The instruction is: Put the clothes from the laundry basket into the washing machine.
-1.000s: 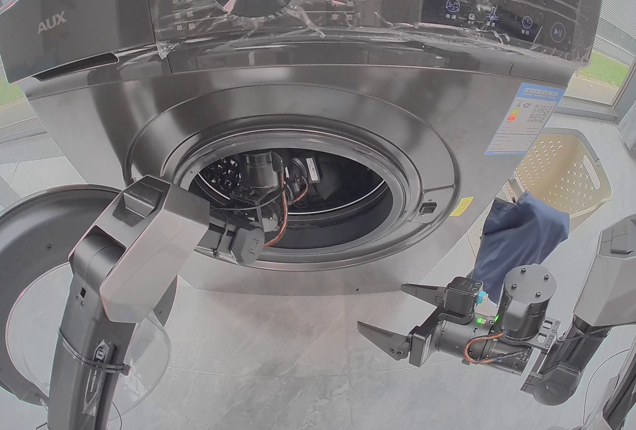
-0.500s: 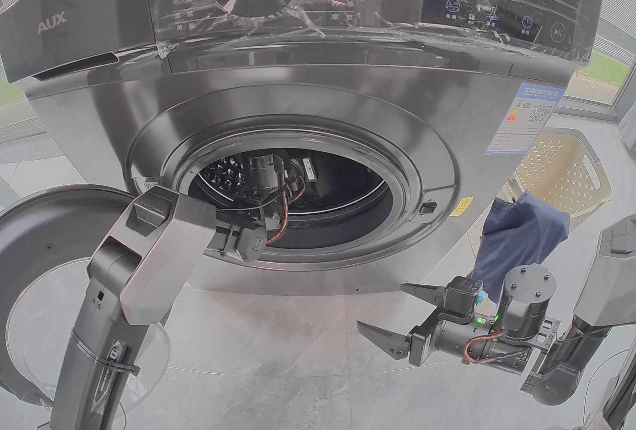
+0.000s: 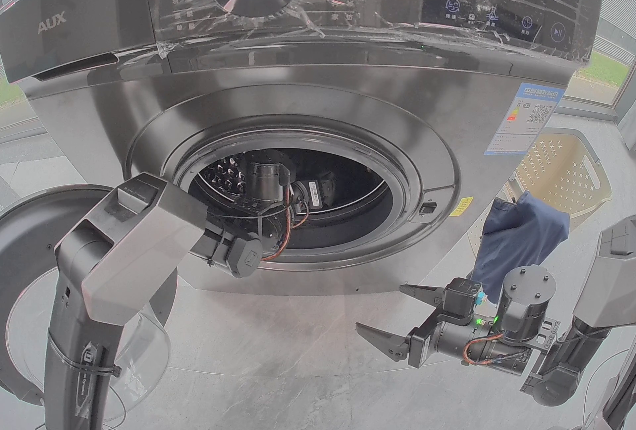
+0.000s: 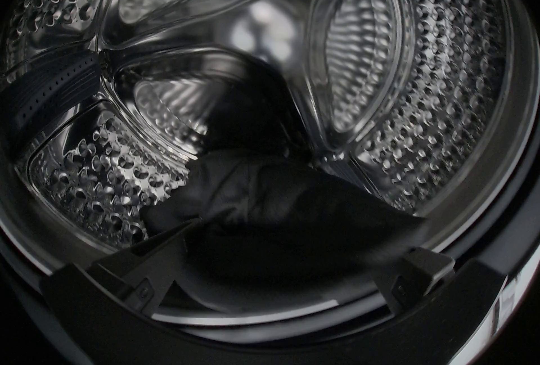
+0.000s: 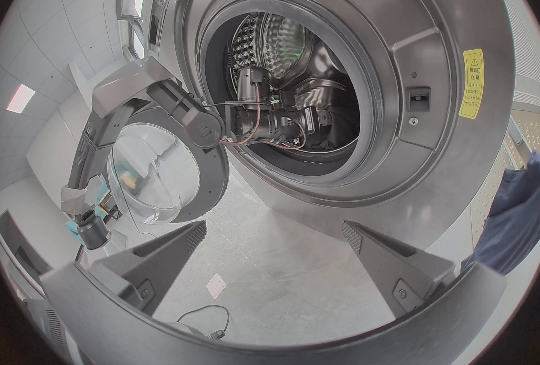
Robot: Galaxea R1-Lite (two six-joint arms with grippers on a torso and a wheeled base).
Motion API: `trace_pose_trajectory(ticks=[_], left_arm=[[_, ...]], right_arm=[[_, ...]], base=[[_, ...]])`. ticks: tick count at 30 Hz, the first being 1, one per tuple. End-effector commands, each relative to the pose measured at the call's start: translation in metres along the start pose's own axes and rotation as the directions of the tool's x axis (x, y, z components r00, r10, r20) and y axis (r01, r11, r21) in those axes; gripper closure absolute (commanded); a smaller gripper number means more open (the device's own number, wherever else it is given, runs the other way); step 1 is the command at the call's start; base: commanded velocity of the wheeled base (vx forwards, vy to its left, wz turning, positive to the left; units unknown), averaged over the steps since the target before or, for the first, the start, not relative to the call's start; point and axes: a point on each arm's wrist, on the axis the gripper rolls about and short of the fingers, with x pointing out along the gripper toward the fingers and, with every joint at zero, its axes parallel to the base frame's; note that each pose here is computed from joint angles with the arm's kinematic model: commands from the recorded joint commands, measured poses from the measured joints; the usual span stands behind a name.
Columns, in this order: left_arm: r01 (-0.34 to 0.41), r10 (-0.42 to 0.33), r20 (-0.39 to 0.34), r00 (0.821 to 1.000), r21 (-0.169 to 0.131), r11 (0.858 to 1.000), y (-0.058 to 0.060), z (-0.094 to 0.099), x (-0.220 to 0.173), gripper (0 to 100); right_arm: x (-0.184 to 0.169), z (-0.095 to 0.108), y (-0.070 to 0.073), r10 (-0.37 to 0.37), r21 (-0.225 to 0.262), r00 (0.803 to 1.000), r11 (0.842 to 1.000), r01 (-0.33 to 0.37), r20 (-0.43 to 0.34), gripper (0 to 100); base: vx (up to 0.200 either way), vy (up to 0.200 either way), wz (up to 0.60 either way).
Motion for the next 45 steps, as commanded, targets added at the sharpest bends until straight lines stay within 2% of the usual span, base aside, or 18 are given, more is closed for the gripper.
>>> trace_pose_trajectory(ticks=[1, 4, 9, 13, 19, 22, 26, 29, 32, 35, 37, 38, 39, 42, 45], left_arm=[[0.07, -0.064, -0.095, 0.993, 0.059, 0.996, -0.017, 0.0, -0.044, 0], [0.097, -0.085, -0.135, 0.987, 0.082, 0.992, -0.02, -0.001, -0.061, 0], [0.121, -0.099, -0.172, 0.98, 0.121, 0.985, -0.017, -0.001, -0.078, 0], [0.12, -0.097, -0.175, 0.98, 0.124, 0.985, -0.013, -0.002, -0.079, 0], [0.132, -0.118, -0.12, 0.986, 0.113, 0.985, -0.012, 0.006, -0.083, 0], [0.141, -0.128, -0.119, 0.985, 0.11, 0.984, -0.011, 0.009, -0.09, 0], [0.143, -0.13, -0.123, 0.984, 0.106, 0.984, -0.008, 0.006, -0.102, 0], [0.159, -0.146, -0.12, 0.982, 0.108, 0.981, -0.01, -0.003, -0.116, 0], [0.195, -0.185, -0.097, 0.978, 0.108, 0.975, -0.017, -0.013, -0.134, 0], [0.243, -0.239, -0.048, 0.97, 0.104, 0.965, -0.022, -0.013, -0.162, 0], [0.279, -0.276, -0.047, 0.96, 0.104, 0.955, -0.026, -0.017, -0.182, 0], [0.281, -0.278, -0.046, 0.96, 0.104, 0.954, -0.026, -0.017, -0.183, 0], [0.32, -0.317, -0.037, 0.948, 0.101, 0.942, -0.029, -0.016, -0.203, 0], [0.35, -0.346, -0.052, 0.937, 0.103, 0.931, -0.027, -0.018, -0.228, 0], [0.354, -0.351, -0.046, 0.935, 0.099, 0.93, -0.022, -0.015, -0.246, 0]], right_arm=[[0.0, 0.0, 0.0, 0.002, 0.0, 1.0, 1.0, -0.002, -0.002, 0], [0.0, -0.001, 0.0, 0.002, 0.0, 1.0, 1.0, -0.002, -0.002, 0], [0.0, 0.0, 0.0, 0.002, 0.0, 1.0, 1.0, -0.002, -0.002, 0], [0.0, -0.001, 0.0, 0.002, 0.0, 1.0, 1.0, -0.002, -0.004, 0], [0.0, -0.001, 0.0, 0.0, 0.0, 1.0, 1.0, 0.0, -0.003, 0], [0.0, -0.001, 0.0, 0.0, 0.0, 1.0, 1.0, 0.0, -0.003, 0], [-0.001, -0.001, 0.0, 0.0, 0.0, 1.0, 1.0, 0.0, -0.003, 0], [-0.002, -0.001, -0.001, -0.005, 0.001, 1.0, 1.0, 0.005, -0.007, 0], [-0.012, 0.0, -0.001, -0.01, 0.003, 1.0, 1.0, 0.01, -0.013, 0], [-0.025, 0.005, 0.002, -0.004, 0.001, 1.0, 1.0, 0.004, -0.001, 0], [-0.031, 0.008, 0.004, 0.001, -0.002, 1.0, 1.0, -0.001, 0.012, 0], [-0.032, 0.008, 0.005, 0.001, -0.002, 1.0, 1.0, -0.001, 0.014, 0], [-0.035, 0.011, 0.006, 0.004, -0.002, 1.0, 1.0, -0.004, 0.027, 0], [-0.044, 0.013, 0.006, 0.001, 0.001, 1.0, 1.0, -0.001, 0.03, 0], [-0.052, 0.015, 0.004, -0.029, 0.002, 0.999, 1.0, 0.029, 0.045, 0]], base=[[0.0, 0.0, 0.0], [0.0, 0.0, 0.0], [0.0, 0.0, 0.0], [0.0, 0.0, 0.0], [0.0, 0.0, 0.0], [0.0, 0.0, 0.0], [0.0, 0.0, 0.0], [0.0, 0.0, 0.0], [0.0, 0.0, 0.0], [0.0, 0.0, 0.0], [0.0, 0.0, 0.0], [0.0, 0.0, 0.0], [0.0, 0.0, 0.0], [0.0, 0.0, 0.0], [0.0, 0.0, 0.0]])
